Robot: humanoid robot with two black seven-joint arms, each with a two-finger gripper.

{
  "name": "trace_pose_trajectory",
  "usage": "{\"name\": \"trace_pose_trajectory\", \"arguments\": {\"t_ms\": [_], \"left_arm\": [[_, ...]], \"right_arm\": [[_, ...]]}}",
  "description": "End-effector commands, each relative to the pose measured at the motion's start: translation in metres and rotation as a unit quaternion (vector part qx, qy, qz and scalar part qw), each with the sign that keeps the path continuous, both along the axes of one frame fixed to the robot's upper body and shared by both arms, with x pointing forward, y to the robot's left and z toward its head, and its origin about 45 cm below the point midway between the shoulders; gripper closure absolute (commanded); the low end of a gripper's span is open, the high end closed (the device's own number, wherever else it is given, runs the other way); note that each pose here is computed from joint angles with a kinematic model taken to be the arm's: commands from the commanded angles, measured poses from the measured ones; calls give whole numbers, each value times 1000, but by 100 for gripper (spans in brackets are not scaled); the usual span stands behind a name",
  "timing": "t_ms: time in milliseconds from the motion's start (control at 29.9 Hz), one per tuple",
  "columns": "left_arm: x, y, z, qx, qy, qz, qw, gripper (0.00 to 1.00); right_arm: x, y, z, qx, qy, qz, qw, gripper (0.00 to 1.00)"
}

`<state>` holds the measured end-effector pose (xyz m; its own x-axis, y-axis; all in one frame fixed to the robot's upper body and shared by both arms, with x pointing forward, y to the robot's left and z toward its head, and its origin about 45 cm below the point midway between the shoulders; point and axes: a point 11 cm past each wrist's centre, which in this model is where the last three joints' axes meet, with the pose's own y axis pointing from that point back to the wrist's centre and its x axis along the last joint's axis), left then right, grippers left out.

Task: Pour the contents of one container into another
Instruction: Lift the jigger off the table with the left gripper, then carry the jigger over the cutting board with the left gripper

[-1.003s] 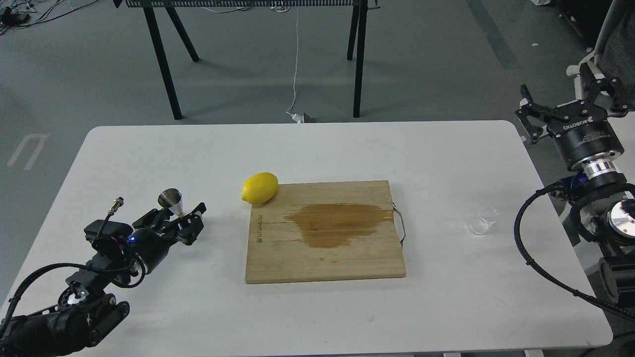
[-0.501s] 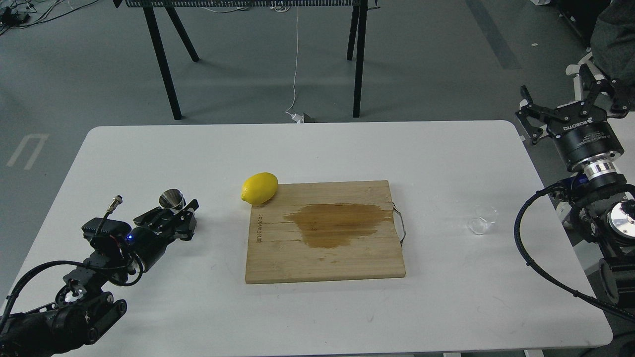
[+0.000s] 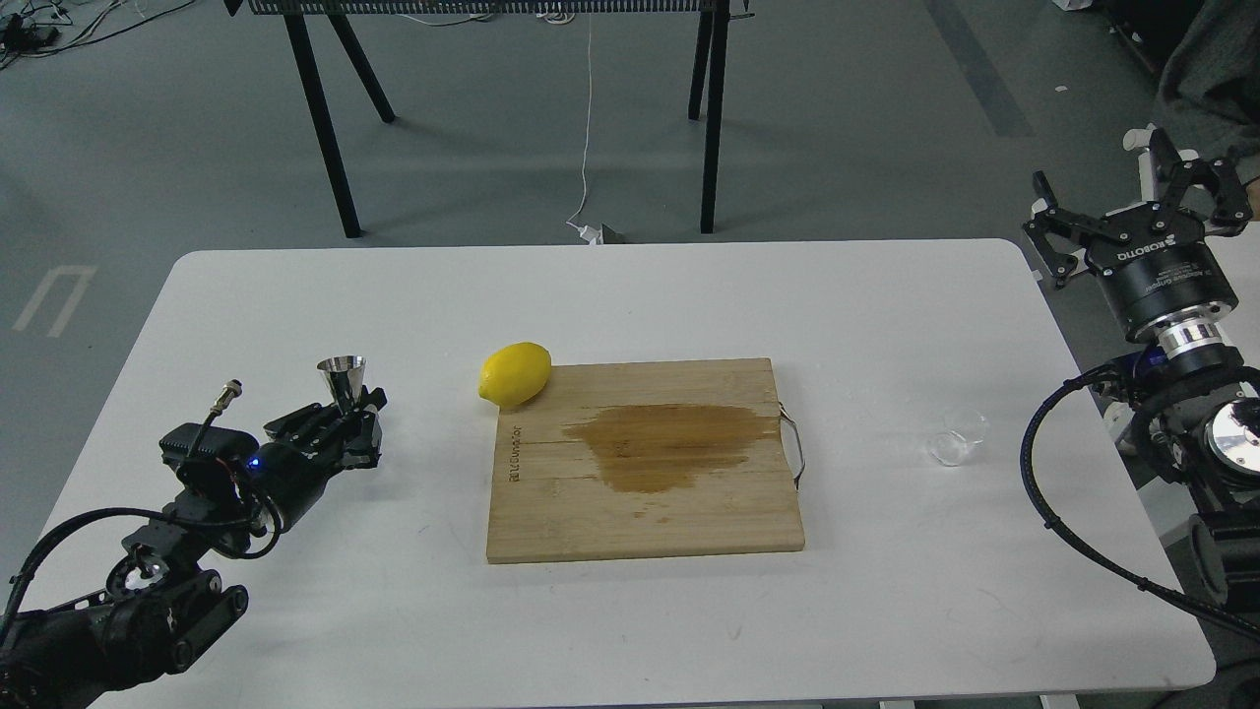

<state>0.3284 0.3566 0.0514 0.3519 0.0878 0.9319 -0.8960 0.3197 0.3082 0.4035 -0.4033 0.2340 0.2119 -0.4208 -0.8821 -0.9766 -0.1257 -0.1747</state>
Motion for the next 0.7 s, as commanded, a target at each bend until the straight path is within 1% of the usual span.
{"name": "trace_pose_trajectory", "arguments": {"t_ms": [0,134,201,301,368,468,535,669], "left_arm": [[10,-2,9,0,-10,-4,1000,82],[30,-1,28,2,-26,-8,1000,82],[43,4,44,6,-37,-10,999,82],[68,-6,75,-2,-61,-27,998,82],[86,-22,98,-20,-74,-43,996,83],[104,-52,127,-57,-86,-72,992,83],[109,-74,142,-76,-89,-96,988,83],[108,-134,155,-124,-88,-154,976,83]], "right_arm": [[0,0,1,-1,-1,0,1000,1],[0,0,1,0,-1,0,1000,1],[1,1,1,1,-2,0,1000,1],[2,1,3,0,-4,1,1000,1],[4,1,6,0,-7,0,1000,1],[7,0,11,-2,-11,0,1000,1],[9,-1,16,-6,-15,1,1000,1],[13,-5,27,-17,-23,0,1000,1]]}}
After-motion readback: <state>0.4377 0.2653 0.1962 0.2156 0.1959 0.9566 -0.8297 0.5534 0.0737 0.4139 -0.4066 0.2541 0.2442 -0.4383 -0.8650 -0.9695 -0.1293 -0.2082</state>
